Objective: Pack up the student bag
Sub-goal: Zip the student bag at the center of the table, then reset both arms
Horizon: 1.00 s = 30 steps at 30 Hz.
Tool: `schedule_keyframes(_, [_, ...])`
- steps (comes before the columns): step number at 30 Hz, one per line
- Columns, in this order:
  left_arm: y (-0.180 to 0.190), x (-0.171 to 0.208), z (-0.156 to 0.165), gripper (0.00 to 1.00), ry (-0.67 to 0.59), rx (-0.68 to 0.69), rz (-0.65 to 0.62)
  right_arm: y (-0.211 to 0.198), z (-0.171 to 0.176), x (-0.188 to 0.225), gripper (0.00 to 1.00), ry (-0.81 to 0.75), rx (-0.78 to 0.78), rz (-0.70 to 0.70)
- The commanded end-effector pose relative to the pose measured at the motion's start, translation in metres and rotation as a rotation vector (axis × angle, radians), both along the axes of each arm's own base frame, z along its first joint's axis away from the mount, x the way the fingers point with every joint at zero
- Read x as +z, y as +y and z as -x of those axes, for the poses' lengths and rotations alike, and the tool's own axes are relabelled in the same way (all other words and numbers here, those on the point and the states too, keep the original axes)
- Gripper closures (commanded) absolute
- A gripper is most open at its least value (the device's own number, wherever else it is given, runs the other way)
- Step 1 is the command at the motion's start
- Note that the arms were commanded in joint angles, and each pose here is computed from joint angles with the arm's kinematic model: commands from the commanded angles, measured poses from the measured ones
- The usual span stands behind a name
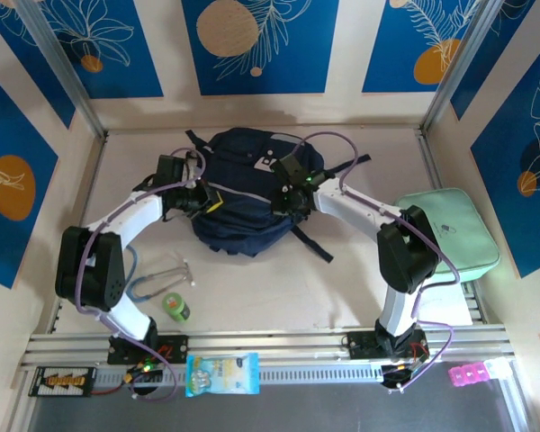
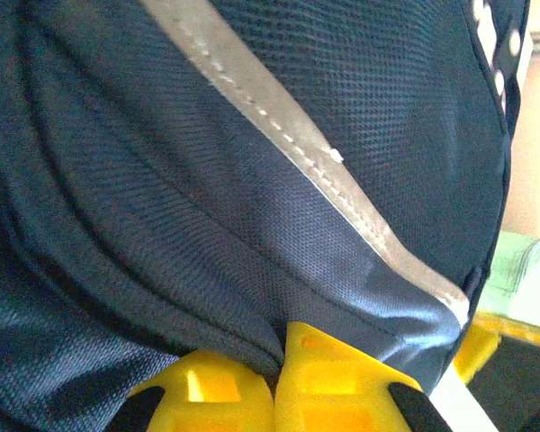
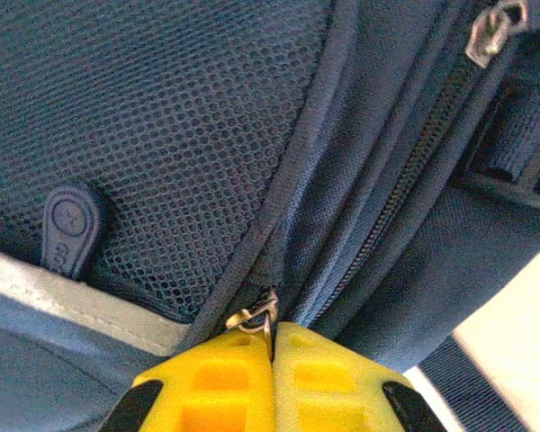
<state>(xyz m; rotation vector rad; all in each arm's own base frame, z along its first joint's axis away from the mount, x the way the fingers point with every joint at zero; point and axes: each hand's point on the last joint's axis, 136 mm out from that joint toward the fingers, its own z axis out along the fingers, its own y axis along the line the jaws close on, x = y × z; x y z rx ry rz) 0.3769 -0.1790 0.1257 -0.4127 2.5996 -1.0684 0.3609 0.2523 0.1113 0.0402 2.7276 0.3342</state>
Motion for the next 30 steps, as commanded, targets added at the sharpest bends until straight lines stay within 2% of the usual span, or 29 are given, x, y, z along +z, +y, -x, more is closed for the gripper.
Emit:
schedule_keyframes(1, [-0.016, -0.001, 0.013, 1.0, 0.003, -0.116, -0.026, -0.023, -0.023, 0.003, 1.0, -0.013, -0.097, 0.009])
schedule_keyframes(2, [-0.017, -0.002, 0.013, 1.0, 0.004, -0.117, -0.028, -0.025, -0.025, 0.005, 0.98, -0.011, -0.1, -0.007])
schedule_keyframes(4, [-0.017, 0.0, 0.012, 1.0, -0.004, -0.121, -0.034, -0.029, -0.027, 0.01, 0.87, -0.013, -0.093, -0.036])
schedule_keyframes(6, [-0.018, 0.006, 0.013, 0.78, -0.019, -0.137, -0.033, -0.034, -0.027, 0.02, 0.74, -0.037, -0.071, -0.062])
schedule_keyframes(9, [-0.014, 0.026, 0.016, 0.52, -0.065, -0.148, -0.052, -0.041, -0.023, 0.053, 0.56, -0.137, -0.014, -0.099])
schedule_keyframes(11, [-0.005, 0.041, 0.016, 0.43, -0.104, -0.128, -0.098, -0.053, -0.02, 0.077, 0.48, -0.219, -0.016, -0.092])
schedule_keyframes(16, [0.04, 0.076, 0.007, 0.22, -0.24, 0.017, -0.224, -0.109, -0.014, 0.126, 0.3, -0.442, -0.133, 0.004])
schedule_keyframes(21, [0.099, 0.092, 0.006, 0.01, -0.371, 0.181, -0.447, -0.157, -0.003, 0.142, 0.11, -0.573, -0.225, 0.048])
schedule_keyframes(24, [0.136, 0.093, 0.01, 0.0, -0.46, 0.299, -0.602, -0.183, -0.001, 0.131, 0.02, -0.597, -0.285, 0.06])
schedule_keyframes(30, [0.195, 0.073, 0.027, 0.0, -0.627, 0.521, -0.87, -0.204, -0.005, 0.084, 0.01, -0.642, -0.215, 0.189])
